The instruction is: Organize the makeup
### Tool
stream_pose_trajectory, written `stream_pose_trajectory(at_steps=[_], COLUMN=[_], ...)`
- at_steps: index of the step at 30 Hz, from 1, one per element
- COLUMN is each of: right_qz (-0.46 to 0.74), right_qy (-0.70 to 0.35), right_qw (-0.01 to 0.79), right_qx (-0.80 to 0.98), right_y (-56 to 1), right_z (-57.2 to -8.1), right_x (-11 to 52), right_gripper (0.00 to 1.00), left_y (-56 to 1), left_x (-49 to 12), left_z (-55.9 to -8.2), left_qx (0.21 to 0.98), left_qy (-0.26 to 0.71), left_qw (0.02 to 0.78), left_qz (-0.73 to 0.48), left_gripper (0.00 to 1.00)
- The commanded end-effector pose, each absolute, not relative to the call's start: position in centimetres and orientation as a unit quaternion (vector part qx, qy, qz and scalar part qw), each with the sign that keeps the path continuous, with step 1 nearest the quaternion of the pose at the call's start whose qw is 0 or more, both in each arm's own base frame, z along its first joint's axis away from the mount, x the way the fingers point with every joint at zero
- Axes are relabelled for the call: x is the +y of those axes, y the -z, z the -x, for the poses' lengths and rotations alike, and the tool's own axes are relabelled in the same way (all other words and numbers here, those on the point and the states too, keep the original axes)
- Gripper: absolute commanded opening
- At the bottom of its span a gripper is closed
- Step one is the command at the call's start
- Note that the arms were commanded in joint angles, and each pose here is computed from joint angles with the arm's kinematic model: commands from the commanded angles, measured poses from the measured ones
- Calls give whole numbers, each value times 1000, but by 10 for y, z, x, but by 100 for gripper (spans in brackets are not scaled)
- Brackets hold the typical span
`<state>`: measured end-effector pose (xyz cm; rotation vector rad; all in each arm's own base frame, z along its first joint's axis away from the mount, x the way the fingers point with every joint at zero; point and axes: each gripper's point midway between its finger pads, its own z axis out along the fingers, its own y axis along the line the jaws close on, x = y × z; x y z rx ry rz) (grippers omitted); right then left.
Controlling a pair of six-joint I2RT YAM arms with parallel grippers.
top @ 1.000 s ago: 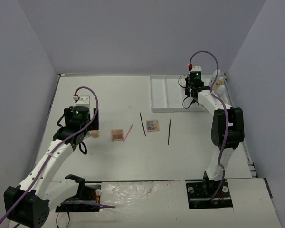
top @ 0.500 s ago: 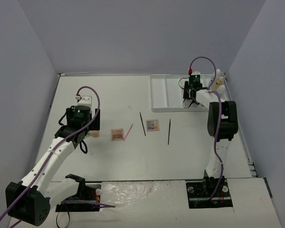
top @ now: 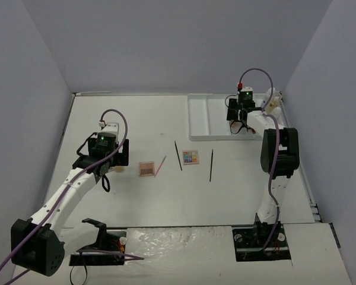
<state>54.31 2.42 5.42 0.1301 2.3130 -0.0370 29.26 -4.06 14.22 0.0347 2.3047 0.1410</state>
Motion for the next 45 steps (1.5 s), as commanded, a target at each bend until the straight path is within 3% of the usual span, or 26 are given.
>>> stream_pose_trajectory(at_steps=[1,11,23,39,41,45], right_qz=[-68,-83,-73,-46,-42,-34], right_qy=[-51,-179,-229,-253,-252,-256], right_qw=[500,522,512,506,506,505], right_qx=[862,830,825,824,824,823], right_y=[-170,-238,-243,-242,-242,-243], right_z=[-549,-482,-428,-416,-414,-415], right_x=[41,81,94,106,107,111], right_gripper=[61,100,100,100,100,100], left_y=[-157,-121,-89,-60,-59,-58], left_x=[-55,-76,-65,-51,-49,-53], left_z=[-305,-320,-320,-321,-321,-320], left_qx=[911,940,958,971,972,973], left_qy=[-21,4,-24,-50,-52,-39], left_qw=[412,340,283,229,226,224], left_qz=[12,20,31,44,46,47], left_gripper=[97,90,74,51,45,17])
